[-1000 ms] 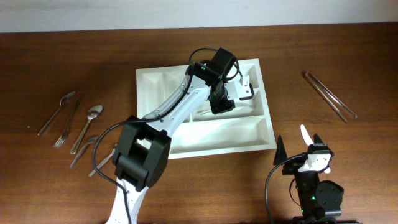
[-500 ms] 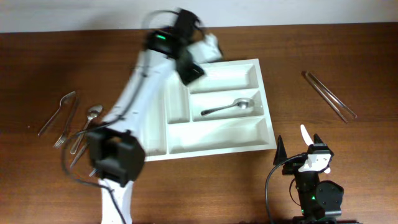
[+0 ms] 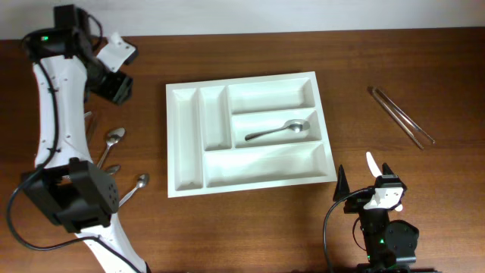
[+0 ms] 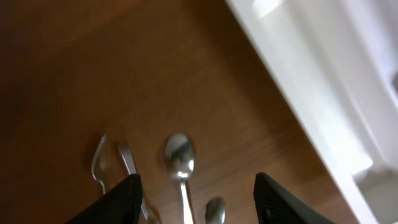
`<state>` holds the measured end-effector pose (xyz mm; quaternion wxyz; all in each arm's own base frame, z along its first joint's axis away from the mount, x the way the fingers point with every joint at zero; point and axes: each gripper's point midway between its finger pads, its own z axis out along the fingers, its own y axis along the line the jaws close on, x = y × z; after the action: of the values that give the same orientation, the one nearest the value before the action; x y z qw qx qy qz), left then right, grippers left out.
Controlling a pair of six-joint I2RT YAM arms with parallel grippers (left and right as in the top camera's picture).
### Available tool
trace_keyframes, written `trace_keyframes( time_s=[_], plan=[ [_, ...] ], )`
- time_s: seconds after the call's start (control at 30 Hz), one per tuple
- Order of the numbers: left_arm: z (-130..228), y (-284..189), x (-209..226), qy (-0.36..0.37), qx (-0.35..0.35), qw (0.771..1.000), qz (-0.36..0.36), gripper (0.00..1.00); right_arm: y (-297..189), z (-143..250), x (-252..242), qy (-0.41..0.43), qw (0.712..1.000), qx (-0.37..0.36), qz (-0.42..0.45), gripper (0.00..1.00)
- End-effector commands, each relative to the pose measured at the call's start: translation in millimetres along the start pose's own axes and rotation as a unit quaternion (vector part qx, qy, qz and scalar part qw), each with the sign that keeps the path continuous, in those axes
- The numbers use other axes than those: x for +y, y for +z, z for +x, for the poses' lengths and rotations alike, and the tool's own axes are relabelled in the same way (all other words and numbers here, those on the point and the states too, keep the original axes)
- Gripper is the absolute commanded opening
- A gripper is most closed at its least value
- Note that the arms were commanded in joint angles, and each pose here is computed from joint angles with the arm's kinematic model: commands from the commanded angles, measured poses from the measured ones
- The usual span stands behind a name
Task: Pack container
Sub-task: 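Return the left gripper to the cutlery and grasp a second spoon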
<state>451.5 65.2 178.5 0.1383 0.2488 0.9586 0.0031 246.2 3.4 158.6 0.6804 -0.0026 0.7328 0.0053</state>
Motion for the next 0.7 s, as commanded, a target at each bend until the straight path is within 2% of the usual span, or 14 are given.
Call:
trace_keyframes(
  time_s=[0.0, 0.27, 0.67],
  plan=[
    [34, 14, 9, -0.024, 0.028, 0.999, 0.019, 0.59, 0, 3, -4, 0.006, 1.0, 0.002, 0.01, 0.99],
    [93, 82, 1, -0.082, 0.057, 0.992, 0.084, 0.59, 0, 3, -4, 0.006, 1.0, 0.002, 0.01, 0.99],
    [115, 109, 7, -0.085, 0.077, 0.992, 0.059, 0.64, 0, 3, -4, 0.006, 1.0, 0.002, 0.01, 0.99]
  ],
)
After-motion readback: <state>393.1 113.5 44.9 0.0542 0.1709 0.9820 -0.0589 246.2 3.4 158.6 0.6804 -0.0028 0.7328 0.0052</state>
